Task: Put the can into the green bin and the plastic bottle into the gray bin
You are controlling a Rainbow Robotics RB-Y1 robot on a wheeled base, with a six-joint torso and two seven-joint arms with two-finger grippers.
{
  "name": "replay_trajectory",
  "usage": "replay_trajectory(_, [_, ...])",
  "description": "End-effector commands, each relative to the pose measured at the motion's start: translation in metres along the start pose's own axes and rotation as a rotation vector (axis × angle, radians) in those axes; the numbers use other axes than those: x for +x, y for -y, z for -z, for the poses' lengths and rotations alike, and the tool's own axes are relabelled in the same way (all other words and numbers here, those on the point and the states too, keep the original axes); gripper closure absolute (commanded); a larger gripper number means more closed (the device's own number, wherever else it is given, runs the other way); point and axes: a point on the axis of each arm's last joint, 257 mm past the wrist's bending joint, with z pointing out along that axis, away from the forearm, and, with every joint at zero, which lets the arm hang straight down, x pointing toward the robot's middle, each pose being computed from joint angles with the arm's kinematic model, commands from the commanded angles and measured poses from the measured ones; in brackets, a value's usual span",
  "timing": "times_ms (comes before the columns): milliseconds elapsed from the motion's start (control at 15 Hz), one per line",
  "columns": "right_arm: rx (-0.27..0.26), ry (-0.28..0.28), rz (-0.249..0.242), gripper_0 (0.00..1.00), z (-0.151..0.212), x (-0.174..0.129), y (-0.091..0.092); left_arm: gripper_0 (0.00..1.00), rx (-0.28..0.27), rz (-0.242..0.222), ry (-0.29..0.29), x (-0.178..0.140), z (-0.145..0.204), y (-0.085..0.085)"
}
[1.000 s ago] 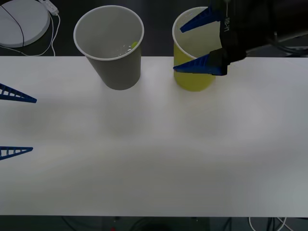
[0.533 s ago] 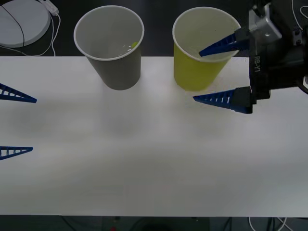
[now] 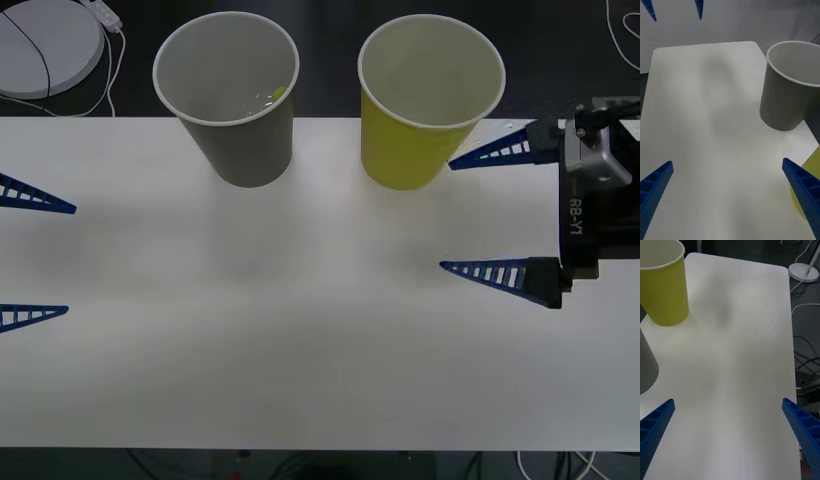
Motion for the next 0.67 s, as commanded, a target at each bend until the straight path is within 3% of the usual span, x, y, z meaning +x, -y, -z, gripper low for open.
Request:
replay_trajectory(67, [-0.001, -0.014, 0.041, 0.00, 0.006, 0.021, -0.014, 0.00, 0.000, 0.000, 0.000, 0.000, 0.000, 0.000])
replay_trajectory(267, [-0.019, -0.018, 0.041, 0.00, 0.009, 0.037, -0.031, 0.00, 0.000, 0.000, 0.000, 0.000, 0.000, 0.000])
replay_trajectory(667, [-0.053, 0.011, -0.015, 0.00, 0.010, 0.039, -0.053, 0.00, 0.000, 0.000, 0.000, 0.000, 0.000, 0.000])
